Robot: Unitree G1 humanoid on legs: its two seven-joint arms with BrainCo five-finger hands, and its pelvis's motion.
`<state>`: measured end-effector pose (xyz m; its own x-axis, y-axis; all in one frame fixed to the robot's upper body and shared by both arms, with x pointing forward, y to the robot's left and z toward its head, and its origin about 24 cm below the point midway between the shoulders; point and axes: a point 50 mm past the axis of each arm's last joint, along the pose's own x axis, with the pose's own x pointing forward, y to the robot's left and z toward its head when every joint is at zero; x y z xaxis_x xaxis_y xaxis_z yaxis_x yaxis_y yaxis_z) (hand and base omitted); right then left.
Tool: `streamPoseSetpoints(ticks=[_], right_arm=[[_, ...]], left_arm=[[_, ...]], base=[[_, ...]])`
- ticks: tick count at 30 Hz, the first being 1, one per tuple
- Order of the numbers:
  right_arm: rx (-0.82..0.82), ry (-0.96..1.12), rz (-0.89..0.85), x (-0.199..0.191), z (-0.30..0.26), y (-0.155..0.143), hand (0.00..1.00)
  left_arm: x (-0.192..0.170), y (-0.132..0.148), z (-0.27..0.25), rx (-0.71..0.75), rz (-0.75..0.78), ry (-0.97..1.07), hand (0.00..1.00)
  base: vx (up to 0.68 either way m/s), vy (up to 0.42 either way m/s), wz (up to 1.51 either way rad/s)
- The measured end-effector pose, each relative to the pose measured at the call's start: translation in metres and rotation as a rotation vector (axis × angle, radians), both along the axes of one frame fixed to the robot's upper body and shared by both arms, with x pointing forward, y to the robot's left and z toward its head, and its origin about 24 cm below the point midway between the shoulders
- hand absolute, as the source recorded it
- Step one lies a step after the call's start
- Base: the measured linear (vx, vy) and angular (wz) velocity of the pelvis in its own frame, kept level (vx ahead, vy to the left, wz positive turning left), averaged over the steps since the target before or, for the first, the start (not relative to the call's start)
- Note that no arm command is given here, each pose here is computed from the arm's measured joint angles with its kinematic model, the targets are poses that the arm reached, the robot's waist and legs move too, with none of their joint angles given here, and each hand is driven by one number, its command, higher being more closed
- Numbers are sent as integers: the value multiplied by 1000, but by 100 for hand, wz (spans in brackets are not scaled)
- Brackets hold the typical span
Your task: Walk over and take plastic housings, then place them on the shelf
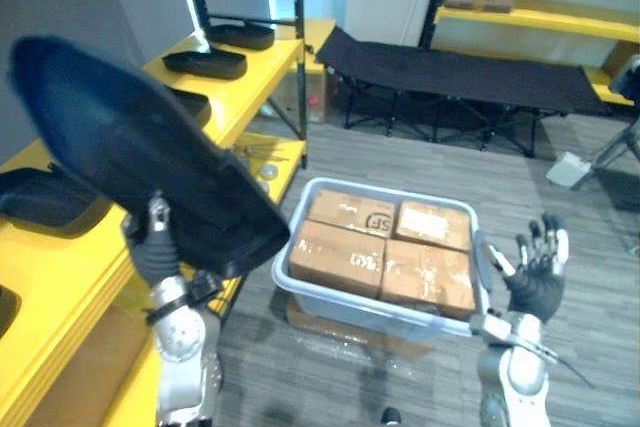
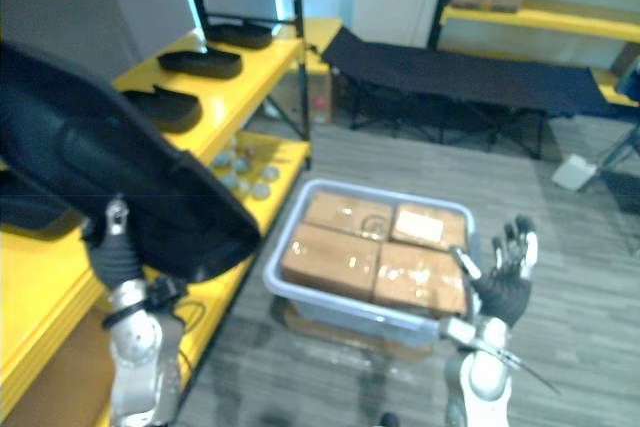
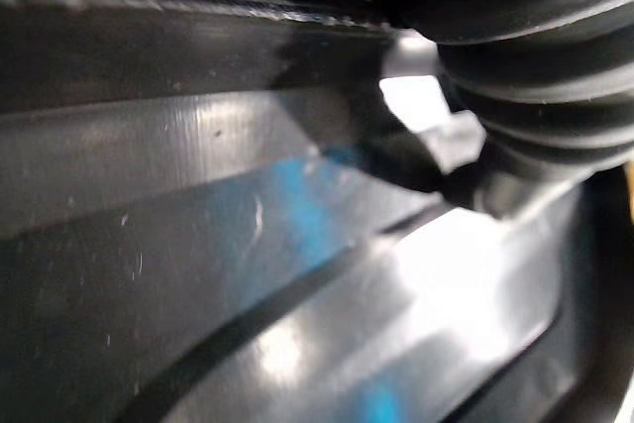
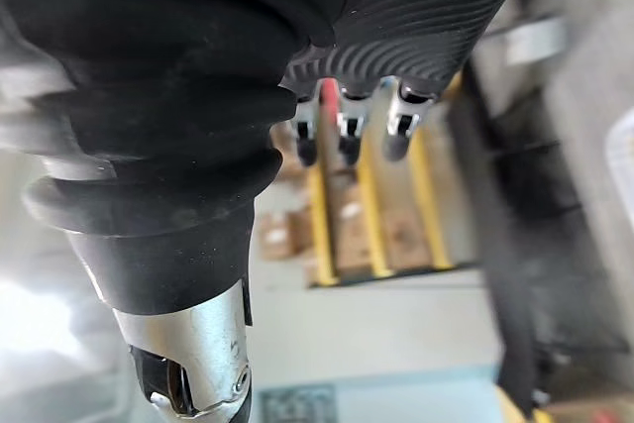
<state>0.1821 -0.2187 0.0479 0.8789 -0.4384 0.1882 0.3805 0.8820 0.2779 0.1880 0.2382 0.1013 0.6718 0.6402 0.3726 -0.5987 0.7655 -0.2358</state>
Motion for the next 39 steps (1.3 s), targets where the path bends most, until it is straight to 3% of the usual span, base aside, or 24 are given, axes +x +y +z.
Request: streamPoseSetpoints(ticks=[2, 10, 17, 25, 29, 34, 39], right_arm=[[11, 2, 64, 9, -4, 8, 0], [-41, -66, 489, 67, 10, 93, 0], [-85, -113, 614, 89, 31, 122, 0], [-127, 59, 630, 70, -3, 115, 0], [-174, 52, 622, 68, -2, 113, 0], [-152, 7, 532, 59, 1, 93, 0], [-164, -31, 540, 60, 6, 92, 0]], left_arm=[[-11, 13, 4, 23, 86, -10, 100], [-57, 38, 13, 63, 300, -27, 100], [-77, 45, 0, 60, 316, 63, 100], [-56, 26, 7, 78, 121, -20, 100], [-48, 19, 10, 94, 55, -30, 100], [-13, 2, 29, 186, -155, -110, 100], [-9, 2, 23, 159, -148, -82, 100]], base=[[-13, -4, 51], [-2, -14, 68], [11, -10, 22], [-6, -20, 65], [-20, 70, 20], [-16, 10, 56], [-23, -47, 1]])
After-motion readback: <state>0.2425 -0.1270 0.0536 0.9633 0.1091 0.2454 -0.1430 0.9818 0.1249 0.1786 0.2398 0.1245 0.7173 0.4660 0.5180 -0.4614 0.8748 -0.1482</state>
